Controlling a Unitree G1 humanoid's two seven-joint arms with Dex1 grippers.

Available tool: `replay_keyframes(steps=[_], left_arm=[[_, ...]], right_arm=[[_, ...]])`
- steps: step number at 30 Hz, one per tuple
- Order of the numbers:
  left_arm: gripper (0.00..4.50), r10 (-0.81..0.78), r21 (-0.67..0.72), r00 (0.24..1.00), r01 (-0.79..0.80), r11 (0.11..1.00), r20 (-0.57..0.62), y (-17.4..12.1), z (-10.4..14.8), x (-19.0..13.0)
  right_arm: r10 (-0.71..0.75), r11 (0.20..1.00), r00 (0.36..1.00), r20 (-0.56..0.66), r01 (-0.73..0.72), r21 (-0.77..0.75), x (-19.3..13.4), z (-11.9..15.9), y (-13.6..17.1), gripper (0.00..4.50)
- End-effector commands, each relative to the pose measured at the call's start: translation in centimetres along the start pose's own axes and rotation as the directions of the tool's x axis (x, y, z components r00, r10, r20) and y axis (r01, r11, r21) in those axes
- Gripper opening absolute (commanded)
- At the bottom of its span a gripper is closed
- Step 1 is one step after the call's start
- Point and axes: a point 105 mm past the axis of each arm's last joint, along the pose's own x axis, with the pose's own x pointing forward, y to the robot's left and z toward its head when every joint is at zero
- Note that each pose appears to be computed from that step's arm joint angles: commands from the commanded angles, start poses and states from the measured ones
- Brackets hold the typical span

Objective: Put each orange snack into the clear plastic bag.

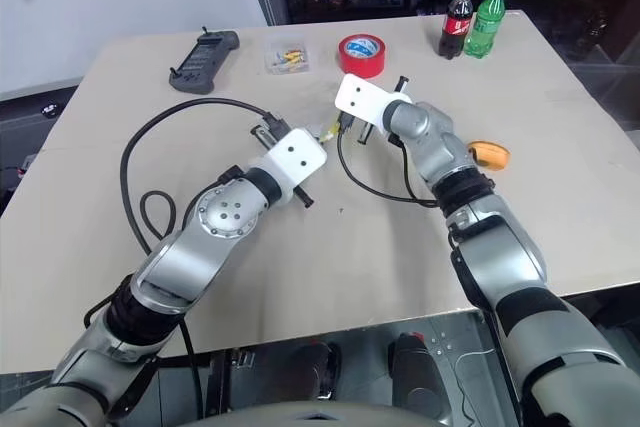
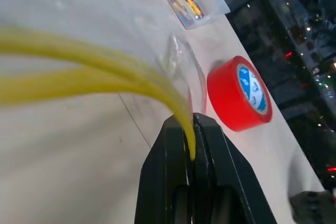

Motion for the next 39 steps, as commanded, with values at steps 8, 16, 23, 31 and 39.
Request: replay_keyframes(steps=[8, 16, 23, 31, 39], left_arm=[[0.00, 0.030, -0.090, 0.967, -0.007, 0.996, 0.253, 4.1, -0.6, -0.2], [0.00, -0.077, -0.141, 0.944, 0.128, 0.982, 0.320, 4.2, -1.7, -0.3], [0.00, -0.091, -0.139, 0.938, 0.145, 0.980, 0.334, 3.9, -1.6, -0.4], [0.00, -0.064, -0.168, 0.943, 0.125, 0.978, 0.327, 4.2, -1.7, -0.7], [0.00, -0.069, -0.160, 0.939, 0.129, 0.979, 0.337, 4.0, -1.3, -1.2]], right_arm=[[-0.097, 0.953, 0.989, 0.111, 0.061, 0.296, -4.7, -0.3, -1.3, 2.11], [-0.045, 0.727, 0.948, 0.315, -0.185, 0.661, -6.8, 5.2, 1.9, 0.03], [-0.026, 0.668, 0.933, 0.360, -0.252, 0.700, -6.3, 7.5, 2.8, 0.03], [0.004, 0.677, 0.936, 0.352, -0.261, 0.688, -5.9, 7.3, 3.3, 0.03], [0.013, 0.675, 0.940, 0.342, -0.261, 0.691, -5.6, 7.1, 3.5, 0.03]])
